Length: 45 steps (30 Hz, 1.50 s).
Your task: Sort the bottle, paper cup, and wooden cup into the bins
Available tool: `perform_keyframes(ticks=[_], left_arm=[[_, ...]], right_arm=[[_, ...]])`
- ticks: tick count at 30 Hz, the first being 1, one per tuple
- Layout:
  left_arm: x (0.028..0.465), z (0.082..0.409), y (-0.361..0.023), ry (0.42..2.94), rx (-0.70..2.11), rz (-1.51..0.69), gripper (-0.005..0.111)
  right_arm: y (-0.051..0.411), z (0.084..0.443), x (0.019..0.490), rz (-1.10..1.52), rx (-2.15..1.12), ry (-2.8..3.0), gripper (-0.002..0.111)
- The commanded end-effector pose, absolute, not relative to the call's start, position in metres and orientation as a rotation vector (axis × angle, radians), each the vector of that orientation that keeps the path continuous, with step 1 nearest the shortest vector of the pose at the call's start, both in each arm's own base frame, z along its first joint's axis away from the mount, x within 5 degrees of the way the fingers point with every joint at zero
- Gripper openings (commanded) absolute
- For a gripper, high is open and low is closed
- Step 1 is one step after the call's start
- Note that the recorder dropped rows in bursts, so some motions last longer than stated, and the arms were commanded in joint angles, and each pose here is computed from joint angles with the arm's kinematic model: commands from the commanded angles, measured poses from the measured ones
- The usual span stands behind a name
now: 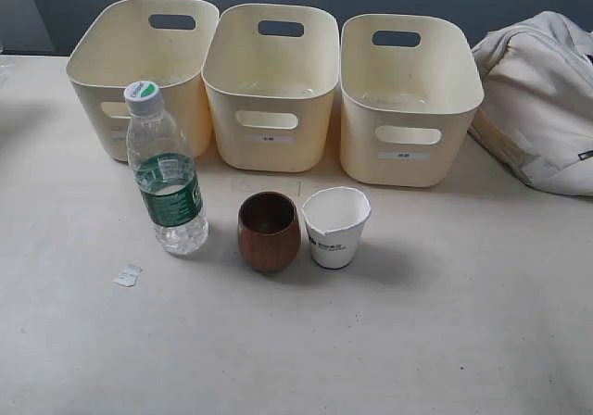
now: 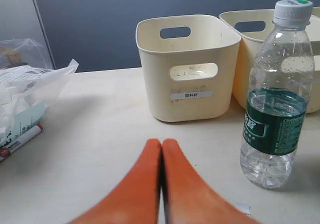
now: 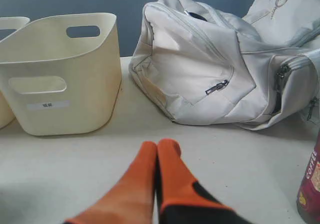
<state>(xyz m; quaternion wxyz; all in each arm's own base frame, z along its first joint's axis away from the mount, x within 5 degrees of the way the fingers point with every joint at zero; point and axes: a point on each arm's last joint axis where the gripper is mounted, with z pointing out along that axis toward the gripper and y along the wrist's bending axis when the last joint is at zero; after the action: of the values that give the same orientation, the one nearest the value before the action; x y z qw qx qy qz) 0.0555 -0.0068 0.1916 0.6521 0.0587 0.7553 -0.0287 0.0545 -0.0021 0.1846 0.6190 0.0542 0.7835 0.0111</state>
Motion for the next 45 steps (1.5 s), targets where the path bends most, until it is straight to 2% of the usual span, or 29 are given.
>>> perform_keyframes(ticks=[1, 13, 20, 27, 36, 45], left_arm=[[0.055, 0.193, -0.007, 1.705, 0.130, -0.069, 0.000], [0.055, 0.193, -0.007, 1.705, 0.130, -0.069, 0.000], [0.055, 0.193, -0.007, 1.705, 0.130, -0.069, 0.000], [0.055, 0.193, -0.007, 1.705, 0.130, -0.069, 0.000], [0.055, 0.193, -0.007, 1.705, 0.130, -0.069, 0.000], [0.055, 0.193, -0.007, 1.705, 0.130, -0.069, 0.000]], right_arm=[[-0.002, 0.185, 0.054, 0.028, 0.122, 1.786, 0.000], [-0.002, 0.187, 0.055, 0.033, 0.125, 1.772, 0.000], [0.001, 0.196, 0.056, 0.212, 0.260, 1.656, 0.000], [-0.001, 0.203, 0.056, 0.223, 0.283, 1.574, 0.000], [-0.015, 0.223, 0.053, 0.579, 0.722, 1.193, 0.000], [-0.003, 0.269, 0.052, 0.396, 0.410, 1.344, 0.000]])
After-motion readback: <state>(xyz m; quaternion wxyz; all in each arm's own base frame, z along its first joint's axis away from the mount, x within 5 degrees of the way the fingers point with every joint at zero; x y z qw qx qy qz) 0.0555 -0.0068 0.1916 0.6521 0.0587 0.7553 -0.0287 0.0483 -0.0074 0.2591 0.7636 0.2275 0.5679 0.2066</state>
